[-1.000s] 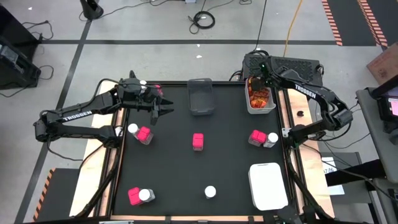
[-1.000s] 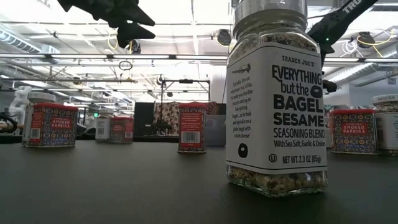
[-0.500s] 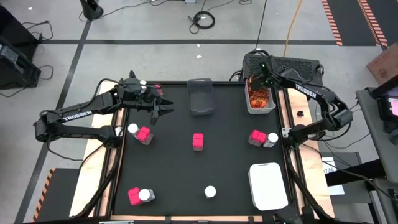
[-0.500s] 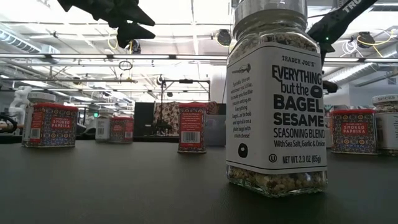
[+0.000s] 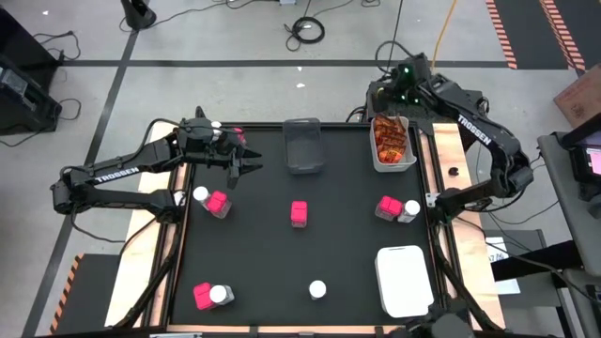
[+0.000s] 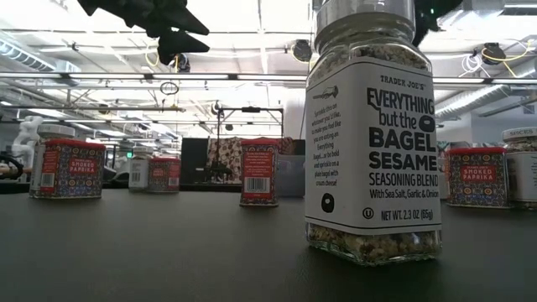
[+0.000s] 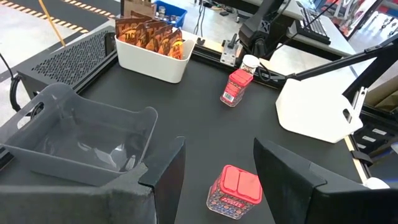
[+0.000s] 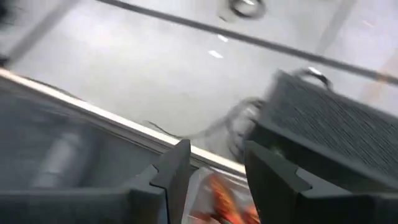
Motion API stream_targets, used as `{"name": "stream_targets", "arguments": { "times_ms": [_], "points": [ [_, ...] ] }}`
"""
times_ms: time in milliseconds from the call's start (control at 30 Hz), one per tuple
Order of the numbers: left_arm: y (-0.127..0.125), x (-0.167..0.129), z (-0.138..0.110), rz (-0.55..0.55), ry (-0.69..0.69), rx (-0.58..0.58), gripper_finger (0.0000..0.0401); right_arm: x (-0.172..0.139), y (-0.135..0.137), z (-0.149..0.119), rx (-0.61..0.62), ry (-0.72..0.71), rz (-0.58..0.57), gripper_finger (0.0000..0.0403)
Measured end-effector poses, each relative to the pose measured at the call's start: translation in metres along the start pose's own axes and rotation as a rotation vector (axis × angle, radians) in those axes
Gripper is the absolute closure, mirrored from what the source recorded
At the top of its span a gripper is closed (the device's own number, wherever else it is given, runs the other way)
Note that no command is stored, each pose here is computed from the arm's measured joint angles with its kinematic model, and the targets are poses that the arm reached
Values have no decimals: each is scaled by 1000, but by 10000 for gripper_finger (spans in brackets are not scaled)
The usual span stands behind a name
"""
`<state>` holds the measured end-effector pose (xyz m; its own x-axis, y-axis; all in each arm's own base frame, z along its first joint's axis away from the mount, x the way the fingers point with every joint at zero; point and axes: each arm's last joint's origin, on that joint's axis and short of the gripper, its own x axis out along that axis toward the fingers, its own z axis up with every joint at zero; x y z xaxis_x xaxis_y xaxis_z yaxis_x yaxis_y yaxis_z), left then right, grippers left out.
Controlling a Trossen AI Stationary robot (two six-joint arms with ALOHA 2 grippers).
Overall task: Sort spices by type
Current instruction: Put the red seasoning can into the black transparent bin
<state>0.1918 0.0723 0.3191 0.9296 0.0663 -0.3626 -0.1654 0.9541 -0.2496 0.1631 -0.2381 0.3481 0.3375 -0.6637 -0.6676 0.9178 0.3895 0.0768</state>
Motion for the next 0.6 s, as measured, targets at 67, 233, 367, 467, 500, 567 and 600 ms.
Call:
{"name": "stream_targets", "arguments": {
  "times_ms": [67,233,367,467,500,567,600],
  "points": [
    [0,0,0,0,0,3,207,-9,11,8,-21,-28,79,258],
    [0,0,0,0,0,23,207,-23,47,9,-93,-45,289,259],
    [0,0,0,0,0,31,207,-33,80,-5,-177,-3,428,259],
    [0,0,0,-16,3,32,207,-43,107,-18,-250,27,508,259],
    [-1,0,0,-24,4,31,207,-47,116,-23,-275,34,537,259],
    [-1,0,0,-36,5,31,207,-56,132,-33,-321,45,590,259],
    [-1,0,0,-42,6,32,207,-60,140,-38,-343,50,615,259]
  ]
}}
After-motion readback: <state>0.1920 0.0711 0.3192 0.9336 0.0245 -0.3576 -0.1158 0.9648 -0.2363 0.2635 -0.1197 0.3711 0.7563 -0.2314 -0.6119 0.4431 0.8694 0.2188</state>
